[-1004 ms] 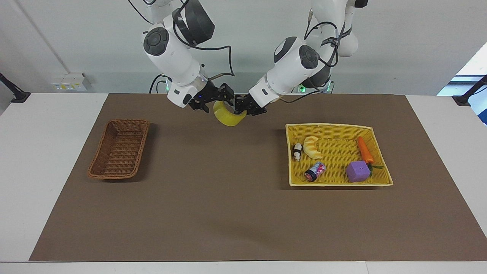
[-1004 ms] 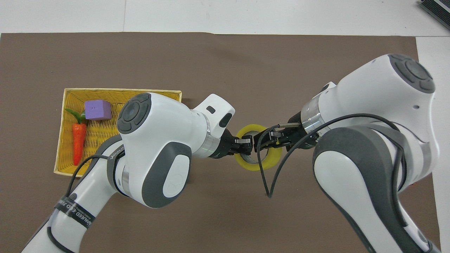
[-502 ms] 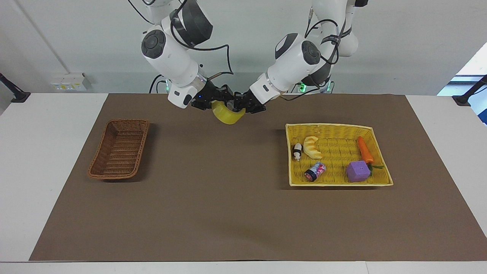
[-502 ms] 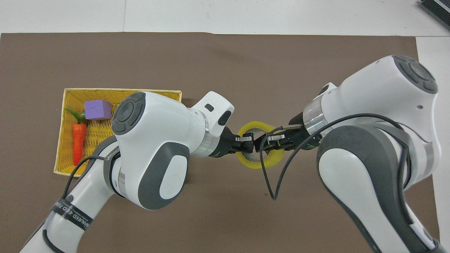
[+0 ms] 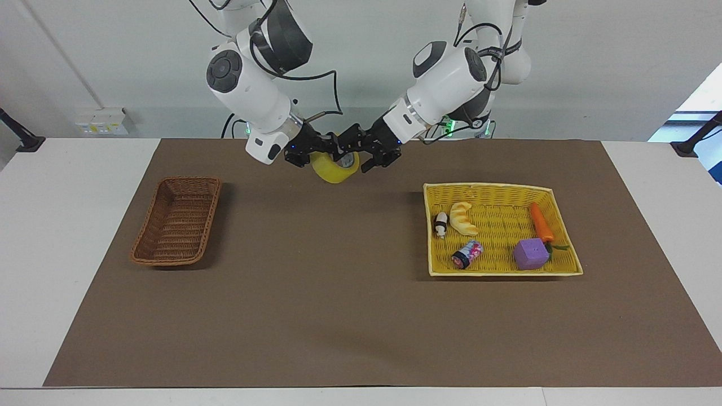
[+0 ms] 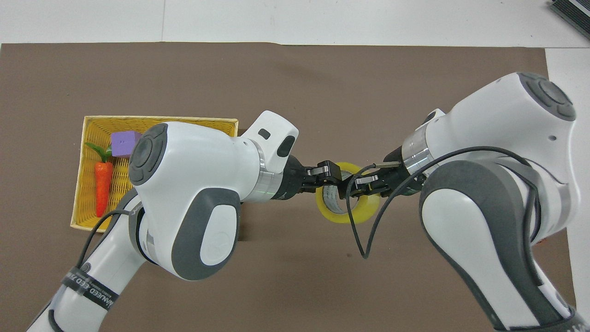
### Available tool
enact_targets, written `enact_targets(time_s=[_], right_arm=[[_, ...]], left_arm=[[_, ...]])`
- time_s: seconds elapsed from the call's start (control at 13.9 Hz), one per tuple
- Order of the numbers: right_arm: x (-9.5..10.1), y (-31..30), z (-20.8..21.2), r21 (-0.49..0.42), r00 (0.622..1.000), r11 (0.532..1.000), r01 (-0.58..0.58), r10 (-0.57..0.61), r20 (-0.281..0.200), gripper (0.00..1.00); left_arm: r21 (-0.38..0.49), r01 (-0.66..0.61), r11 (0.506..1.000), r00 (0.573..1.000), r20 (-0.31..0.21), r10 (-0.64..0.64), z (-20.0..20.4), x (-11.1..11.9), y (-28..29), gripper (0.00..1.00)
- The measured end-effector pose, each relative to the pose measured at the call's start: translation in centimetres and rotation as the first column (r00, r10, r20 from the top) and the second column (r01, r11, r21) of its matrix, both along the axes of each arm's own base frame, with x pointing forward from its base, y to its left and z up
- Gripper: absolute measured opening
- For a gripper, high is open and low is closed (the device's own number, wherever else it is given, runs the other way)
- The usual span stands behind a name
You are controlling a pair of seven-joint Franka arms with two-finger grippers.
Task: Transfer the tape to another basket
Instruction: 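Grasp the tape with the right gripper while the left gripper holds it, then open the left gripper and withdraw while the right gripper carries the tape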
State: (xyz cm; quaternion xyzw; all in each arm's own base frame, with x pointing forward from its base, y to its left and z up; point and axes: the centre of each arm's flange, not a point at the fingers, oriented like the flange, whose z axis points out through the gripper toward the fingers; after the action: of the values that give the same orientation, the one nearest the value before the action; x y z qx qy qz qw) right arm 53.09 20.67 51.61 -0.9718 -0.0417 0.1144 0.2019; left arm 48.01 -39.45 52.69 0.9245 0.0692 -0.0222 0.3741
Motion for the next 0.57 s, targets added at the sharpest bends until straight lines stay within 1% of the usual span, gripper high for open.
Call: enact_targets(time_s=[0.14, 0.36, 0.43, 0.57], right_arm=[[0.5, -1.1, 0.1, 0.001, 1.0, 1.0, 0.02, -0.02, 0.004, 0.0], [1.7, -5.4, 0.7, 0.017, 0.999, 0.999, 0.029, -0.03, 0.023, 0.0], [2.1, -7.3, 0.8, 0.024, 0.999, 0.999, 0.026, -0.027, 0.027, 0.0], [2.9, -12.1, 0.8, 0.035, 0.998, 0.999, 0.029, -0.03, 0.047, 0.0]], left_arm=[[-0.004, -0.005, 1.0, 1.0, -0.004, 0.005, 0.6, 0.1, 0.8, 1.0], [0.013, -0.008, 1.0, 0.998, -0.057, 0.009, 0.9, 1.7, 4.7, 1.0], [0.026, -0.003, 1.0, 0.998, -0.062, 0.005, 0.8, 2.3, 6.2, 1.0], [0.081, 0.0, 0.997, 0.998, -0.056, 0.005, 0.6, 3.7, 9.3, 1.0]])
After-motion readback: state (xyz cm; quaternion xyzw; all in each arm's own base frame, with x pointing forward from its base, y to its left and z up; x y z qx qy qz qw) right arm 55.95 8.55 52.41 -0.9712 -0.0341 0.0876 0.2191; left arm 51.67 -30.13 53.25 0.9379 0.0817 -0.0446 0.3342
